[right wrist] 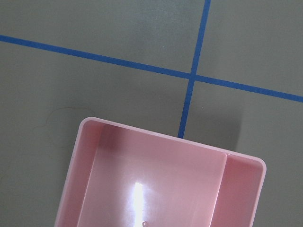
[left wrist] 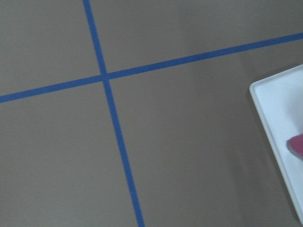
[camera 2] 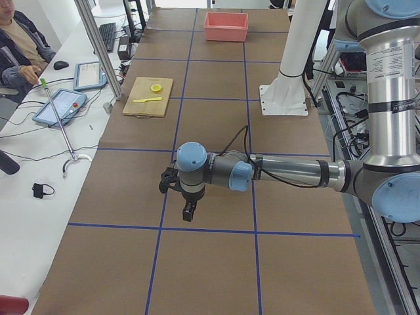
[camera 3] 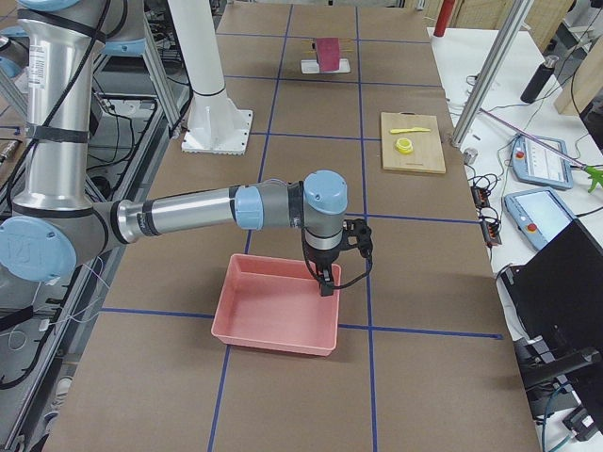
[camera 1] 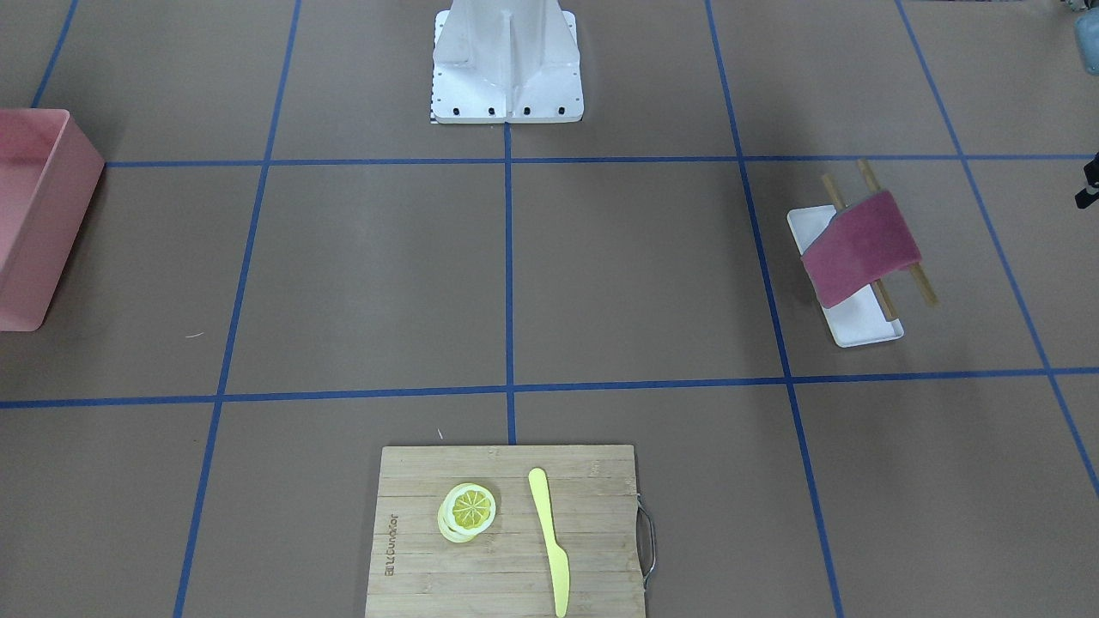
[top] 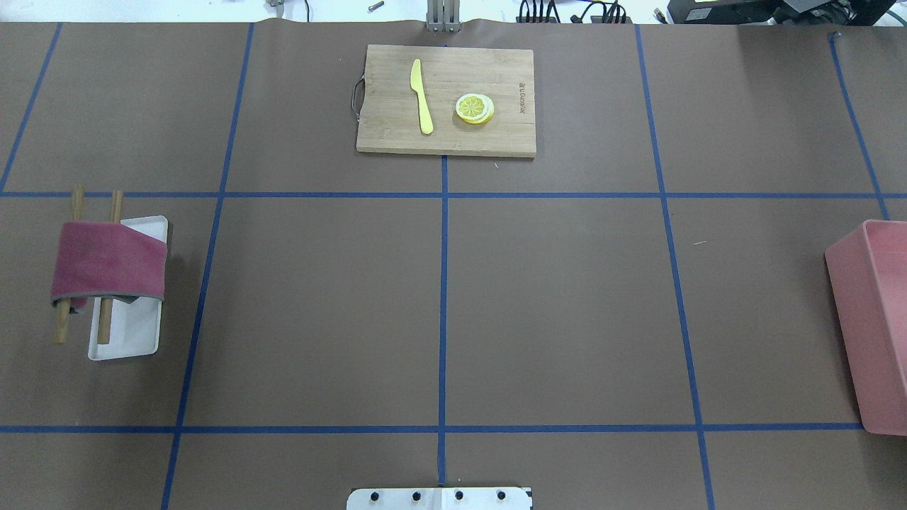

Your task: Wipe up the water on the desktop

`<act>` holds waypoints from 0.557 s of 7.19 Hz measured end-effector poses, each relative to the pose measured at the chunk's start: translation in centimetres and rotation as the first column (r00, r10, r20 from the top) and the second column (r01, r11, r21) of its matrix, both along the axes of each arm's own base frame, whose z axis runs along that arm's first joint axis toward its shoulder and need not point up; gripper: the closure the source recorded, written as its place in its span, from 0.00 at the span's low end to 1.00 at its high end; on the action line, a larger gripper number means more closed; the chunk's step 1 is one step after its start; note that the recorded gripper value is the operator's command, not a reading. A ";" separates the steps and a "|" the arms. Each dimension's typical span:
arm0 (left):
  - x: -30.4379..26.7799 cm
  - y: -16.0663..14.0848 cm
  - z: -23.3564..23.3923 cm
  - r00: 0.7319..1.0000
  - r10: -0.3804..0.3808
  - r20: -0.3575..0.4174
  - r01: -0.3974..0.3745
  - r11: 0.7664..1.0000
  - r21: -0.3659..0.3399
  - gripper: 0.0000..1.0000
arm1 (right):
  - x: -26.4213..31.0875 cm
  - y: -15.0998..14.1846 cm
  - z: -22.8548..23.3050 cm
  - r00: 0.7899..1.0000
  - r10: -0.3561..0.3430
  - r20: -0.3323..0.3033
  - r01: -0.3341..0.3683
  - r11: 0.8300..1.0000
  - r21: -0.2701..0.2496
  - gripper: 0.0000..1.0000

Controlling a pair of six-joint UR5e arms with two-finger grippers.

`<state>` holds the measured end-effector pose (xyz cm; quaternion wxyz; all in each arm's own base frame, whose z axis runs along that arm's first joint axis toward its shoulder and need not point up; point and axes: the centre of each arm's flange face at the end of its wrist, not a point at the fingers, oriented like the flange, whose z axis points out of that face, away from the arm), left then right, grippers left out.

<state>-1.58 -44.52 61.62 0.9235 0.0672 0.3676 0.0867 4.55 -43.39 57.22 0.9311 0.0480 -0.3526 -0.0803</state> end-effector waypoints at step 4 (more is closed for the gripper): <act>0.0 1.4 -2.4 1.000 0.007 -0.002 -0.006 0.998 0.064 0.02 | -0.1 0.3 0.1 1.000 -0.001 0.020 0.001 1.000 -0.005 0.00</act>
